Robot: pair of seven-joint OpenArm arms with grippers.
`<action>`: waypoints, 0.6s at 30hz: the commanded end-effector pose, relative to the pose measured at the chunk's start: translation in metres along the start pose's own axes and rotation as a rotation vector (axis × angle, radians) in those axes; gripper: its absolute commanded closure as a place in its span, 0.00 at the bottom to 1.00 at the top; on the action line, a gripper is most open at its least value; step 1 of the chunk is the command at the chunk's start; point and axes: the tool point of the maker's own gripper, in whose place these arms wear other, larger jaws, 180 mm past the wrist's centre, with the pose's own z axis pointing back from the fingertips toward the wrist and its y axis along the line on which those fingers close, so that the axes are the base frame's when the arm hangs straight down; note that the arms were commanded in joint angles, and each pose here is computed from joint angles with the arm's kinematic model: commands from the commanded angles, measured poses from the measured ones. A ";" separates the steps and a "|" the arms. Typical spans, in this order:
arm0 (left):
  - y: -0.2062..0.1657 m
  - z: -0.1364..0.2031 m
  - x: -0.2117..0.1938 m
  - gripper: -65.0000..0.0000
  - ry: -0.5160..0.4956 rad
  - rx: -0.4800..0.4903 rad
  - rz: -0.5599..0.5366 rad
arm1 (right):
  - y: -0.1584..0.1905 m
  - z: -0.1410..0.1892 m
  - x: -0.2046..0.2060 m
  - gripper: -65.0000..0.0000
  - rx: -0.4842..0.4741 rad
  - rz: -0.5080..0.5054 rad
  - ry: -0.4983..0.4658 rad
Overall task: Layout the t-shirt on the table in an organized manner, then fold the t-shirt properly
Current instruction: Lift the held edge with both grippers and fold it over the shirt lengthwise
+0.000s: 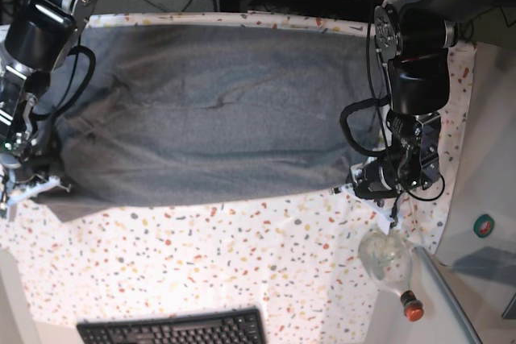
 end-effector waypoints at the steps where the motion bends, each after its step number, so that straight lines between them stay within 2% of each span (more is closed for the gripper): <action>1: -0.002 0.008 0.037 1.00 -0.095 -0.006 -0.013 | -0.006 -0.002 0.029 1.00 -0.007 0.002 -0.068; 9: -0.017 0.023 0.084 1.00 -0.210 -0.027 -0.035 | -0.018 -0.027 0.049 1.00 -0.003 -0.009 -0.040; 12: -0.030 0.030 0.097 1.00 -0.255 -0.046 -0.050 | -0.015 -0.039 0.048 1.00 0.022 0.081 -0.074; 15: -0.027 0.028 0.088 1.00 -0.241 -0.043 -0.047 | -0.010 -0.045 0.045 1.00 0.052 0.165 -0.140; 18: -0.020 0.027 0.080 1.00 -0.231 -0.031 -0.049 | -0.015 -0.049 0.046 1.00 0.061 0.203 -0.176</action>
